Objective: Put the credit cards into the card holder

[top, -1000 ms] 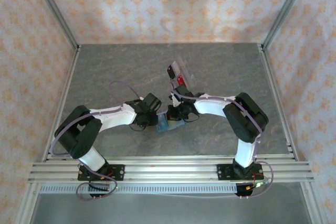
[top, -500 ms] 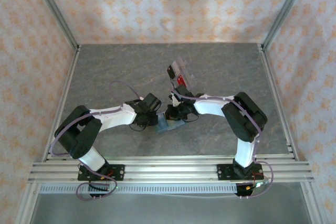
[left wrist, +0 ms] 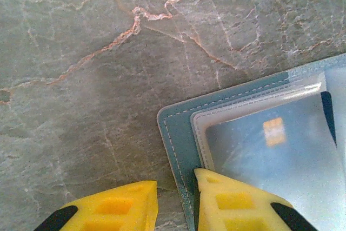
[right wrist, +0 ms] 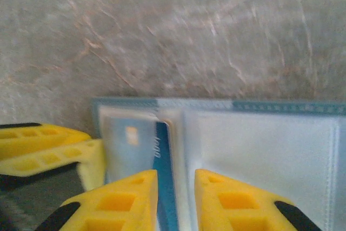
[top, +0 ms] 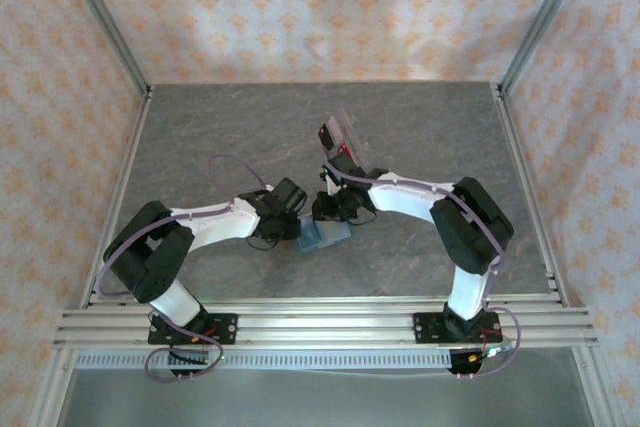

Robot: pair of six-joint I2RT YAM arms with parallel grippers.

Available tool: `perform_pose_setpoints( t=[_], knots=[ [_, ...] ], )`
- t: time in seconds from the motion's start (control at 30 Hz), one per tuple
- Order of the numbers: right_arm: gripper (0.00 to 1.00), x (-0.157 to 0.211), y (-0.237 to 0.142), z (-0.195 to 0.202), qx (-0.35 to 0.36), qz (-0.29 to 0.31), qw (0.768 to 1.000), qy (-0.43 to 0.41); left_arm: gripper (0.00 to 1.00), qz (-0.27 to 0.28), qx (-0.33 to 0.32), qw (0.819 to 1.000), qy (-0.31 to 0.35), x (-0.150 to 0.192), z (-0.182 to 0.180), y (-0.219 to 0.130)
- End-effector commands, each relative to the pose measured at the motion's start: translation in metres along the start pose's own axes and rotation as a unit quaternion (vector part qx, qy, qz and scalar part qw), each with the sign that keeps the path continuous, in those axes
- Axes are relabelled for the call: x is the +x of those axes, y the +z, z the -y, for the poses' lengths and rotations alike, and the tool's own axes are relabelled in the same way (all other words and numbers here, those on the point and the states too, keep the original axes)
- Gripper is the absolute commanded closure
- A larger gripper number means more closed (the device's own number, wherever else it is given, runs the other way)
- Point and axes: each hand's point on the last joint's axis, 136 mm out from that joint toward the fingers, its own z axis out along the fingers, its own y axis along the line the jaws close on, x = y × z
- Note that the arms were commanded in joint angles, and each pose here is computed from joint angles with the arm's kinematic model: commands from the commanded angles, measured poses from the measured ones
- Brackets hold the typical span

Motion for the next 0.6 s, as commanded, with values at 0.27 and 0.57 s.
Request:
perform_pose_setpoints(
  t=[0.27,0.57],
  knots=[
    [0.75,-0.013,-0.016,0.037,0.125,-0.006,0.991,-0.049,0.76,-0.031,-0.033,0.999,-0.004,0.027,-0.023,0.036],
    [0.69,-0.006,-0.003,0.048,0.146,-0.018,0.987,-0.062,0.76,-0.032,-0.032,0.999,-0.004,0.027,-0.023,0.038]
  ],
)
